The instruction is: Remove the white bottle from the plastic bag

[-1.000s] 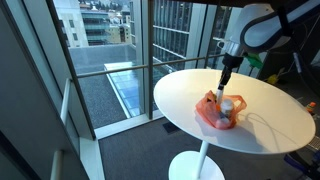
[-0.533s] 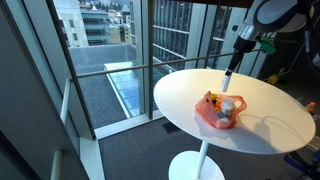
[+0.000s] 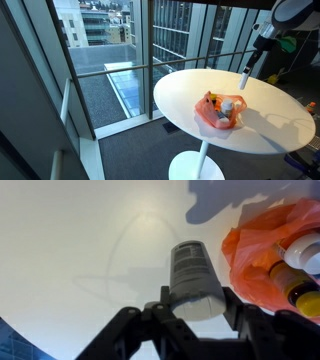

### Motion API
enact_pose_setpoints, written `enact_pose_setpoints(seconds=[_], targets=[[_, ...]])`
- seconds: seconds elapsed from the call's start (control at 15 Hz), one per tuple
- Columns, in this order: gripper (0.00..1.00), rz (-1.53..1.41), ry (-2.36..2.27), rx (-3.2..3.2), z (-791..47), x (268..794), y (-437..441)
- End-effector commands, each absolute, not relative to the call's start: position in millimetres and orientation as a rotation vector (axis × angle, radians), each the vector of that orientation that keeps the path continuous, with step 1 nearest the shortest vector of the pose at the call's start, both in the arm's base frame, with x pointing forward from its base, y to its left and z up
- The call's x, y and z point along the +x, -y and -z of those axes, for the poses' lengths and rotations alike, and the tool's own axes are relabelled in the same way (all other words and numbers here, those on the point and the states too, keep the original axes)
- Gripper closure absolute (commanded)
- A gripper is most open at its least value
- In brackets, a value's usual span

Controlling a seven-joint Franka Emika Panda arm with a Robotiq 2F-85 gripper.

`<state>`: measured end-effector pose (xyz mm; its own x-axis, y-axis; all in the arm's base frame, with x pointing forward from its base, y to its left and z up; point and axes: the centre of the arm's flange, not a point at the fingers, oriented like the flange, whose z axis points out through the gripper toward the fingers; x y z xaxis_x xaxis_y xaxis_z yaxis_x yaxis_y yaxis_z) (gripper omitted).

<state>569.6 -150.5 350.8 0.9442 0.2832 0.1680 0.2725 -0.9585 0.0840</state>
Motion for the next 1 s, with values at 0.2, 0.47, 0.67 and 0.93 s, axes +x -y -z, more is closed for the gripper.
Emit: enact_pose_setpoints(seconds=[0.2, 0.47, 0.67, 0.93], targets=[[0.72, -0.25, -0.242, 3.106, -339, 511, 214], [0.72, -0.174, -0.155, 3.121, -317, 492, 235], [0.72, -0.152, -0.132, 3.114, -300, 482, 238], [0.72, -0.156, -0.116, 3.084, -285, 474, 238]])
